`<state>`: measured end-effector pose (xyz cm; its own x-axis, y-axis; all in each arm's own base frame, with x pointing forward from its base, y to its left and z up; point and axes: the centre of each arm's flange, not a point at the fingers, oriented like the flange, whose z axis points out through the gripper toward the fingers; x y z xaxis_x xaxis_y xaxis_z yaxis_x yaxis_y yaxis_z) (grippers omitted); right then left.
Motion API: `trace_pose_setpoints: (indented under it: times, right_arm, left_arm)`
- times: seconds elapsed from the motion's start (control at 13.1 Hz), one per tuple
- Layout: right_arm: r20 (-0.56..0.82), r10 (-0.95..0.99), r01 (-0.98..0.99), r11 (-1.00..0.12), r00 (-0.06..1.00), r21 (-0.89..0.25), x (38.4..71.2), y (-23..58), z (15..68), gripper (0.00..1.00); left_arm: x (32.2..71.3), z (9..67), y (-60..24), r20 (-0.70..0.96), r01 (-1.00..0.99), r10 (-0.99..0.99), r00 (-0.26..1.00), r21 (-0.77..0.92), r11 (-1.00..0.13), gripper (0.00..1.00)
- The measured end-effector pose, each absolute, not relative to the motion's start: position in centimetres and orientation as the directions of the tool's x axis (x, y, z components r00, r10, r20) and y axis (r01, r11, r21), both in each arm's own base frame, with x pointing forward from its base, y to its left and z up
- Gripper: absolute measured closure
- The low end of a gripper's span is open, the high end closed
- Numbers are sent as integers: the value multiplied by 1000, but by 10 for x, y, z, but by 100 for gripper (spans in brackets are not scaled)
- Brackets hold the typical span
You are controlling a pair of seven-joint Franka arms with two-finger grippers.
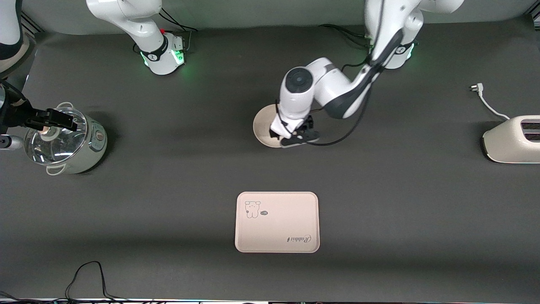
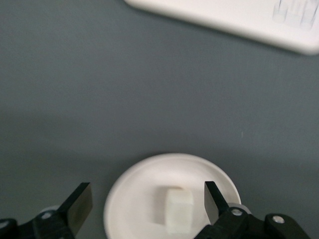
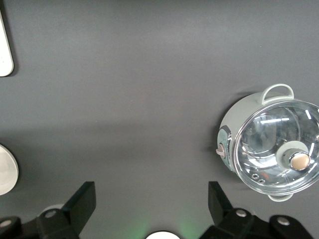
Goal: Place bun in plate and plate on tray
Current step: 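Withdraw the left gripper while the right gripper reaches toward the plate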
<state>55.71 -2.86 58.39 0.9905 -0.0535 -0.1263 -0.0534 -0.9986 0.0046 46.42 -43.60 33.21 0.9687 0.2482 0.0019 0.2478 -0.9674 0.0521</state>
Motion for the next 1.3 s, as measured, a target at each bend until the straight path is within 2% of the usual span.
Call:
trace_pose_setpoints:
  times: [0.38, 0.69, 1.0, 1.3]
  right_arm:
    - [-124, -7, -8, -1000, 992, -7, 553, 24, 587, 0]
    - [-123, -18, -21, -999, 992, -25, 530, 132, 595, 0]
    - [-103, -39, -46, -997, 994, -62, 487, 255, 601, 0]
    - [-82, 5, -1, -998, 997, -70, 421, 372, 589, 0]
  left_arm:
    - [532, 464, -315, 27, 315, 315, 949, 23, -949, 0]
    - [581, 530, -182, -57, 317, 316, 947, -3, -949, 0]
    - [589, 564, -78, -59, 307, 306, 950, 13, -952, 0]
    - [580, 588, -10, -36, 253, 253, 967, 18, -967, 0]
